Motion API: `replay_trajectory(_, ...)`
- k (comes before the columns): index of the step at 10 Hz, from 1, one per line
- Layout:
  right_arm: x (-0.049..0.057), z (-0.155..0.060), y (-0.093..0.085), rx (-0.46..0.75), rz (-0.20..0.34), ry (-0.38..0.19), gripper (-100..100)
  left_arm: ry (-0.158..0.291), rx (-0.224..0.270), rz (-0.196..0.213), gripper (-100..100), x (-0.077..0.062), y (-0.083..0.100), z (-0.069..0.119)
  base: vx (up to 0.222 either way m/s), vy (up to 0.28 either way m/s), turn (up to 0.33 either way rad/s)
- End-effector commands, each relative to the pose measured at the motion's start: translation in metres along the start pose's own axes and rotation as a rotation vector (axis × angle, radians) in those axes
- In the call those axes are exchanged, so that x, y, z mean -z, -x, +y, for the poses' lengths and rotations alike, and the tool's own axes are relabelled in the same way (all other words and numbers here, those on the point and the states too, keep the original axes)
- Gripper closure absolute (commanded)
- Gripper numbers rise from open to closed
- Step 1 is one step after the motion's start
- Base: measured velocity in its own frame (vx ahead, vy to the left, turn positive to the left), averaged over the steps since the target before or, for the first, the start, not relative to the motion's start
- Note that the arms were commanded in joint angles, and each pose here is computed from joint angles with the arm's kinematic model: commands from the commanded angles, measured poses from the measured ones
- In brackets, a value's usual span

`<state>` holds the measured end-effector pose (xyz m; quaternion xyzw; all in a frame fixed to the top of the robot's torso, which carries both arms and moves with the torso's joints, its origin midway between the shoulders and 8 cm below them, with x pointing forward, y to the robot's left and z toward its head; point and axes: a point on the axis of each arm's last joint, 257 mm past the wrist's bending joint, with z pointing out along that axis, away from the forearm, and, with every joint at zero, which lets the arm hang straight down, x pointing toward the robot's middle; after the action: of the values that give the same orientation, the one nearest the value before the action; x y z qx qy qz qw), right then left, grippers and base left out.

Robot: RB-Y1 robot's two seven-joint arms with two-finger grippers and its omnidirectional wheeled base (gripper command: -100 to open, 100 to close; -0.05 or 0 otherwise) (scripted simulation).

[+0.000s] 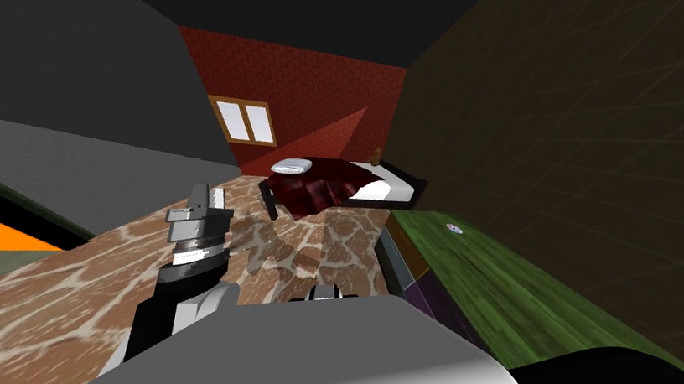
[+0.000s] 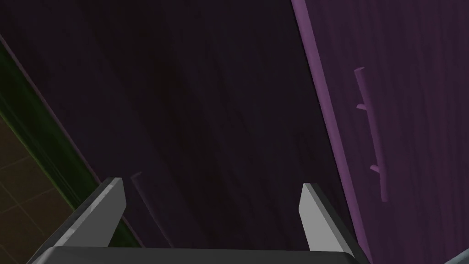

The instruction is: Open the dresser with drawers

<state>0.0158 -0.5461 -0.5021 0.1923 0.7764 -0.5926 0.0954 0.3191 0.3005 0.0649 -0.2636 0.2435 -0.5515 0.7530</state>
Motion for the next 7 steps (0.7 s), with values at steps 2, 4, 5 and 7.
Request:
replay_trajectory(2, -0.006, -0.043, -0.011, 0.107, -0.035, -0.14, -100, 0.0, 0.0, 0.0, 0, 0.0, 0.0, 0.0, 0.083, -0.032, 0.165)
replay_trajectory(4, -0.008, -0.052, -0.012, 0.128, -0.046, -0.17, -100, 0.0, 0.0, 0.0, 0, 0.0, 0.0, 0.0, 0.061, -0.029, 0.062)
replay_trajectory(5, -0.01, -0.06, -0.012, 0.146, -0.055, -0.195, -100, 0.0, 0.0, 0.0, 0, 0.0, 0.0, 0.0, 0.031, -0.013, 0.068)
replay_trajectory(7, -0.012, -0.063, -0.012, 0.154, -0.061, -0.206, -100, 0.0, 0.0, 0.0, 0, 0.0, 0.0, 0.0, 0.023, -0.015, 0.069)
